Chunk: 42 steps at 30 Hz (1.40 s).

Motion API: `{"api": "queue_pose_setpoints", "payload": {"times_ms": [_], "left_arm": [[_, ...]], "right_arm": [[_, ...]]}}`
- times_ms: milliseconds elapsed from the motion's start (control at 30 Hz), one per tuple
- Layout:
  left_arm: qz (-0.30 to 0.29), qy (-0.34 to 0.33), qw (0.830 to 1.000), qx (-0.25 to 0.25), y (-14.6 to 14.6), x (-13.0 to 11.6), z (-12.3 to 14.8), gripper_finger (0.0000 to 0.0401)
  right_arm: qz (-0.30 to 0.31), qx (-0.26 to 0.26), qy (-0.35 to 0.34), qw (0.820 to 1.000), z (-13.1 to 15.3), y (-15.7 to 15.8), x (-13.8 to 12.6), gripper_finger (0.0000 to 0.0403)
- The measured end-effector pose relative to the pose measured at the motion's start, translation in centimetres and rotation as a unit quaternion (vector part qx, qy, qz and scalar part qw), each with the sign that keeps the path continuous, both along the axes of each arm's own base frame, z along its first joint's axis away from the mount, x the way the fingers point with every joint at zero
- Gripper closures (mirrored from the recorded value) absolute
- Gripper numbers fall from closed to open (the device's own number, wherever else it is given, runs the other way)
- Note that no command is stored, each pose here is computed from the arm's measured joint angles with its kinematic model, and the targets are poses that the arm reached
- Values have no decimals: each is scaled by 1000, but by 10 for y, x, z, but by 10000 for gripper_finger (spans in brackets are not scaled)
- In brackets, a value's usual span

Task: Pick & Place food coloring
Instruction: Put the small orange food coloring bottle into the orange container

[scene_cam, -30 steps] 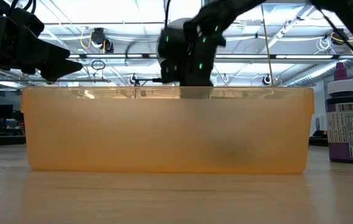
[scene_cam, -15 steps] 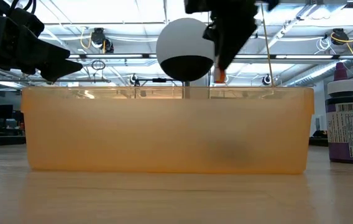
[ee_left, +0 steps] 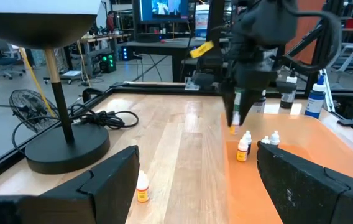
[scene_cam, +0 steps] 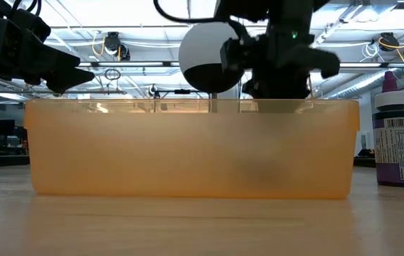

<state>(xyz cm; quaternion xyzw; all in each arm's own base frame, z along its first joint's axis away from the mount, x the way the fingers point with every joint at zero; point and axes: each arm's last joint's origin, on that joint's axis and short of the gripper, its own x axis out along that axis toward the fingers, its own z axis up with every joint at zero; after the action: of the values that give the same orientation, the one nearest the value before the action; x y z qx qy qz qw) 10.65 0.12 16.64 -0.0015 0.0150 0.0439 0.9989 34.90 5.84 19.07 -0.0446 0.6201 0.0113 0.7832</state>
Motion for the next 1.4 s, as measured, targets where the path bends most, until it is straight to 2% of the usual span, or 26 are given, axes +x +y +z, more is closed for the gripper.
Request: {"api": "queue_pose_setpoints", "payload": {"times_ms": [133,267,733,800,967,1067,1267,1400], "left_arm": [[0,0,1000,0,0,0,0,77],[0,0,1000,0,0,0,0,77],[0,0,1000,0,0,0,0,77],[0,0,1000,0,0,0,0,77],[0,0,1000,0,0,0,0,77],[0,0,1000,0,0,0,0,77],[0,0,1000,0,0,0,0,77],[0,0,1000,0,0,0,0,77]], "right_arm": [[-3,5,-8,1000,-8,-8,0,352],[0,39,-17,999,-16,-11,0,352],[-19,45,-8,999,-31,-11,-8,351],[-31,50,-20,998,-31,-10,-6,327],[-47,55,-22,997,-27,-11,-8,233],[-62,58,-25,996,-22,-11,-10,201],[-88,71,-49,992,1,-12,-18,184],[-97,82,-78,989,32,-14,-33,189]]}}
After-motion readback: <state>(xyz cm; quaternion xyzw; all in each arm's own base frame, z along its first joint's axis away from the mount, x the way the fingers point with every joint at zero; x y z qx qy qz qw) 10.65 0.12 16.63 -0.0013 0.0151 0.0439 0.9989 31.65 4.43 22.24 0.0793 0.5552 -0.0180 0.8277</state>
